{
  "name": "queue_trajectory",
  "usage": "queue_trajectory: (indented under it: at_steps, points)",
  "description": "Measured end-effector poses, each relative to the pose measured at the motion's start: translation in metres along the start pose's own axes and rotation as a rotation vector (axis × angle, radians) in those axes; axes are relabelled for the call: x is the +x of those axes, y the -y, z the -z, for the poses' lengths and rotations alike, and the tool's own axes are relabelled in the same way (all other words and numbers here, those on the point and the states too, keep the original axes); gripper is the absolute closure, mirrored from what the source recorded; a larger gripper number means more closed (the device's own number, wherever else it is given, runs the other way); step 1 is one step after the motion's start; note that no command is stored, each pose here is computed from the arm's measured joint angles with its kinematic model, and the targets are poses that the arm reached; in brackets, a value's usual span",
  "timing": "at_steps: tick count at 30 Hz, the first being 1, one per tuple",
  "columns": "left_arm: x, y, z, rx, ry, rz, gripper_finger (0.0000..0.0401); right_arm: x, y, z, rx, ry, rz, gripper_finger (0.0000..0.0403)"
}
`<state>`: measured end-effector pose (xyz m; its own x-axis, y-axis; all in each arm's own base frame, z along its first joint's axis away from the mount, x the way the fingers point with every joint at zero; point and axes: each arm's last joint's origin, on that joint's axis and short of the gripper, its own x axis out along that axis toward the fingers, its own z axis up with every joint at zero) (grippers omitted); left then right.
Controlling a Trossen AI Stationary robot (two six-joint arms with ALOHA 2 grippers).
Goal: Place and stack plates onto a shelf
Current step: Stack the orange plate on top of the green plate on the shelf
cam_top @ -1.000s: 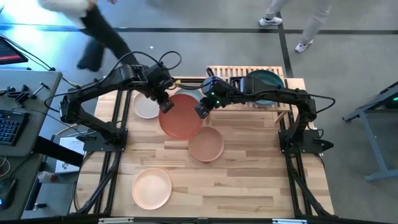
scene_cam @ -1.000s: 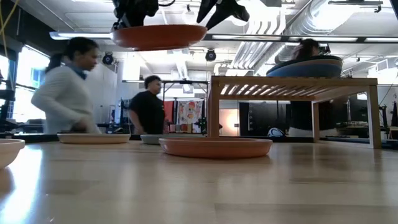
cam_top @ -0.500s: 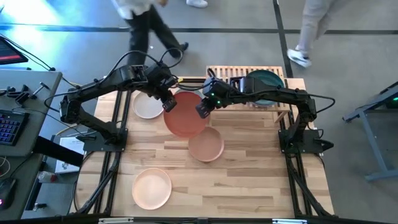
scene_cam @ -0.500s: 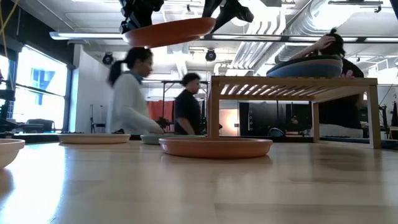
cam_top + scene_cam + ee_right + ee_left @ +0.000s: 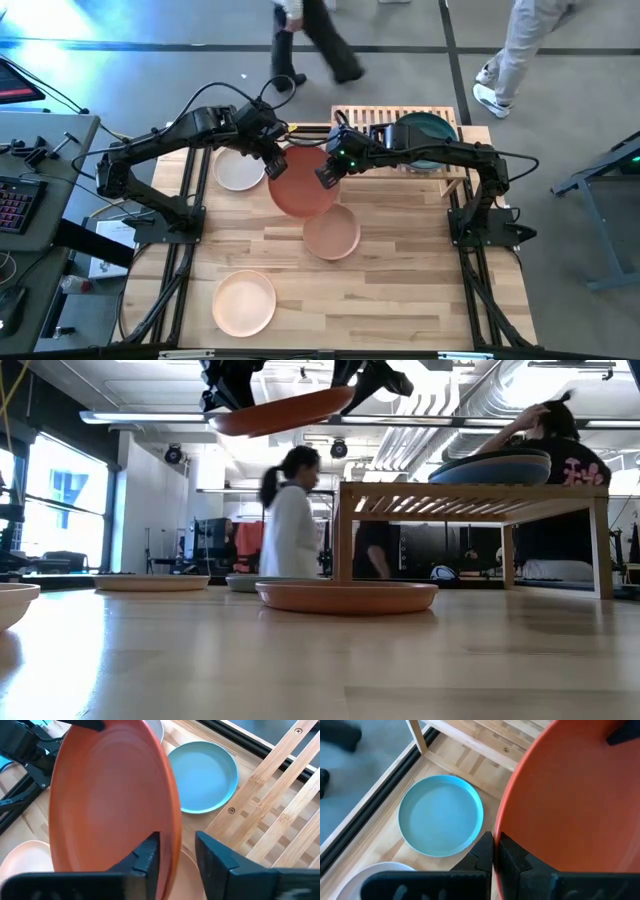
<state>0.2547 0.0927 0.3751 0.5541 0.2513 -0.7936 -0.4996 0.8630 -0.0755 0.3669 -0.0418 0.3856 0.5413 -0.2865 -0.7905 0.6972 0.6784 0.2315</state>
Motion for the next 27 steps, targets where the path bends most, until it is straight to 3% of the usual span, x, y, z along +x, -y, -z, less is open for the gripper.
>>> queue_trajectory:
  at_steps: [6, 27]
  points:
    - [-0.0001, 0.0000, 0.0001, 0.008, -0.001, 0.001, 0.0400, 0.0000, -0.0001, 0.0001, 0.000, -0.002, -0.002, 0.0393]
    - [0.0063, 0.0005, 0.0002, 0.062, -0.027, 0.010, 0.0332, 0.0001, 0.0020, 0.0018, 0.042, -0.034, 0.002, 0.0402]
